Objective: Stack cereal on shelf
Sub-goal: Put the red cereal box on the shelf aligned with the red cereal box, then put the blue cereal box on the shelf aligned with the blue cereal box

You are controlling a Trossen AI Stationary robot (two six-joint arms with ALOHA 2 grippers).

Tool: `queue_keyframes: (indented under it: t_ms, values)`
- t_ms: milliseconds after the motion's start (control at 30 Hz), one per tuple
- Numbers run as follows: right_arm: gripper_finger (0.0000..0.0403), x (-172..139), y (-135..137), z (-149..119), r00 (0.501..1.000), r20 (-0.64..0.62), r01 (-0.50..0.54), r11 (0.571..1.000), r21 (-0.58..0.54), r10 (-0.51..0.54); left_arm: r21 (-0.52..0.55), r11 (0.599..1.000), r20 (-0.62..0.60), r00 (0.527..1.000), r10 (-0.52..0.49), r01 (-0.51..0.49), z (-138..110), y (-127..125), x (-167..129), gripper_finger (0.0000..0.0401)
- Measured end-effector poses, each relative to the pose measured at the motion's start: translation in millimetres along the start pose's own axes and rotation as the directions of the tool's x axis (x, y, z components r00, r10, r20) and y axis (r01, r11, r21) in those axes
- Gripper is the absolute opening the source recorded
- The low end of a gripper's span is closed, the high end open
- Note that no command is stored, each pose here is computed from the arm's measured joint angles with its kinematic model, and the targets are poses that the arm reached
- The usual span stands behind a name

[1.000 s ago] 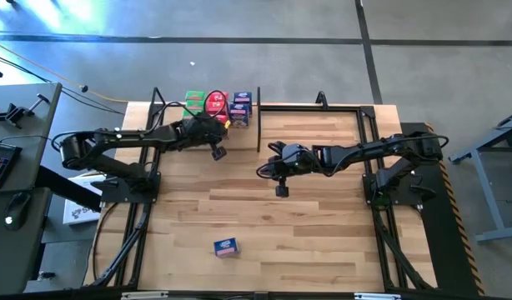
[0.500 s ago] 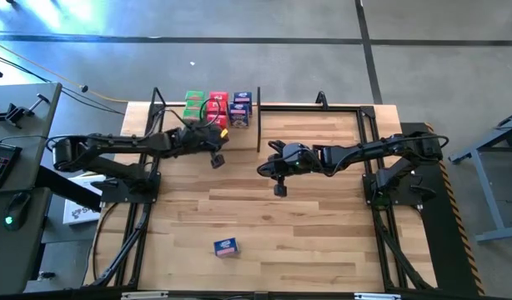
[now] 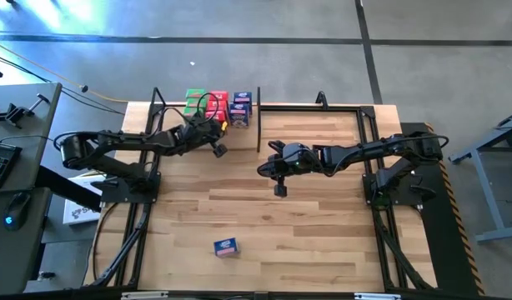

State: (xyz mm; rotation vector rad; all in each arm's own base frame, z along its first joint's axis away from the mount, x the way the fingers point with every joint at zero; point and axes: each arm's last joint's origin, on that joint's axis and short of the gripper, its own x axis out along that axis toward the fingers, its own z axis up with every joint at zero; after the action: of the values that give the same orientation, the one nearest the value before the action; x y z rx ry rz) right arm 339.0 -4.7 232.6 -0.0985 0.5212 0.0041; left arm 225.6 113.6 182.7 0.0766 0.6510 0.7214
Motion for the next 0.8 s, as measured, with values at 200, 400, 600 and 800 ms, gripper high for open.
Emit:
queue_keyframes:
  t_ms: [200,400,600,800]
  values:
    - [0.0011,0.0,0.0,0.0,1.000,0.000,0.000,1.000,0.000,0.000,0.012,1.000,0.024,0.999,-0.025,0.025,3.6,-3.2,-7.0,0.0000]
    - [0.0011,0.0,0.0,0.2,1.000,0.002,0.000,1.000,-0.002,0.000,0.005,0.988,0.041,0.987,-0.155,0.154,7.3,-18.6,-29.8,0.0000]
    - [0.0015,-0.1,9.4,7.8,0.995,0.077,-0.059,0.998,0.033,0.057,-0.068,0.916,0.137,0.913,-0.383,0.394,-5.2,-52.8,-64.7,0.0000]
    - [0.0065,7.7,47.2,7.1,0.983,0.098,-0.161,0.985,0.062,0.154,-0.102,0.863,0.298,0.843,-0.449,0.495,-40.9,-80.8,-87.4,0.0000]
